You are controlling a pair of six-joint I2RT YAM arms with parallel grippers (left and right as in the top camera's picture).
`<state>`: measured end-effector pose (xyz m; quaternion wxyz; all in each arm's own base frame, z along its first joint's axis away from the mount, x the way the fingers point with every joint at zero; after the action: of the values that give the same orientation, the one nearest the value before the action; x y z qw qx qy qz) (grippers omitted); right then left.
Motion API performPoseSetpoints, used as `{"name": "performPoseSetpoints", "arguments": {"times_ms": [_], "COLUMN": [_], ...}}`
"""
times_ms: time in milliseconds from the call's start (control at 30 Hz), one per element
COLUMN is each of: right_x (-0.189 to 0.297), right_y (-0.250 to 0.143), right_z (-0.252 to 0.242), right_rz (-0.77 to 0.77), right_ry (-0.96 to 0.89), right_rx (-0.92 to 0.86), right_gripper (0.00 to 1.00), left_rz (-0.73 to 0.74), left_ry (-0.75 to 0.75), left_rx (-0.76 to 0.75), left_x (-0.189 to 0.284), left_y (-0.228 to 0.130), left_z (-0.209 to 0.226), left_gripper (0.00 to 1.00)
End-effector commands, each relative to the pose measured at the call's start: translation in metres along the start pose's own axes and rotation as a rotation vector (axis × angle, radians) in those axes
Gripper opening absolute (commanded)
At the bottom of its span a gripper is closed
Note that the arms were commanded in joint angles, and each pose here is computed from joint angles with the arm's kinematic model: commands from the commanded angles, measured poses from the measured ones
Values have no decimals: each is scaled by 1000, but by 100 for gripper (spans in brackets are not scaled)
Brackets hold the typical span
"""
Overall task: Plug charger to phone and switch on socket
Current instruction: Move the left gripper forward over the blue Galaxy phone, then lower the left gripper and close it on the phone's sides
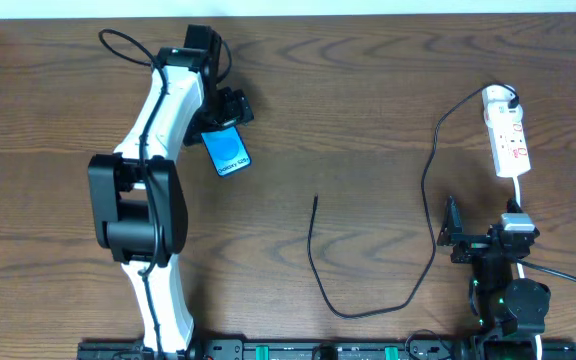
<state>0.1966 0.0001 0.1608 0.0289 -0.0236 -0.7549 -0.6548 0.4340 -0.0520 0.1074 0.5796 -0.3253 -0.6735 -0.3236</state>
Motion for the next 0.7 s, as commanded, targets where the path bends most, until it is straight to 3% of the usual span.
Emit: {"name": "performPoseSetpoints", "arguments": {"times_ms": [0, 667], "right_x": [0, 0], "right_y": [0, 0], "right_z": [4, 4], "right_rz": [-2, -2], "right_ry": [22, 22], "right_rx": [10, 10], "right_gripper": [99, 99], "left_rz": [-2, 9], "left_ry": [20, 31], "left_rx": [77, 101], "left_x": [-8, -23], "left_y": [10, 12], "left_z": [8, 8], "left_gripper": [98, 98]}}
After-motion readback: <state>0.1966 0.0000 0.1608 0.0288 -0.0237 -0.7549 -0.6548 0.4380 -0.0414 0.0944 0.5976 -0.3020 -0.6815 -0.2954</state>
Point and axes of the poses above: each gripper's point midway between its finger pads, its own x axis back along the fingers, its own z axis along the line the jaws close on, y = z × x, the point moved 5 cm from there along x, back along the fingers, and after that the axes turned 12 degrees about x, right-handed, at the moved point
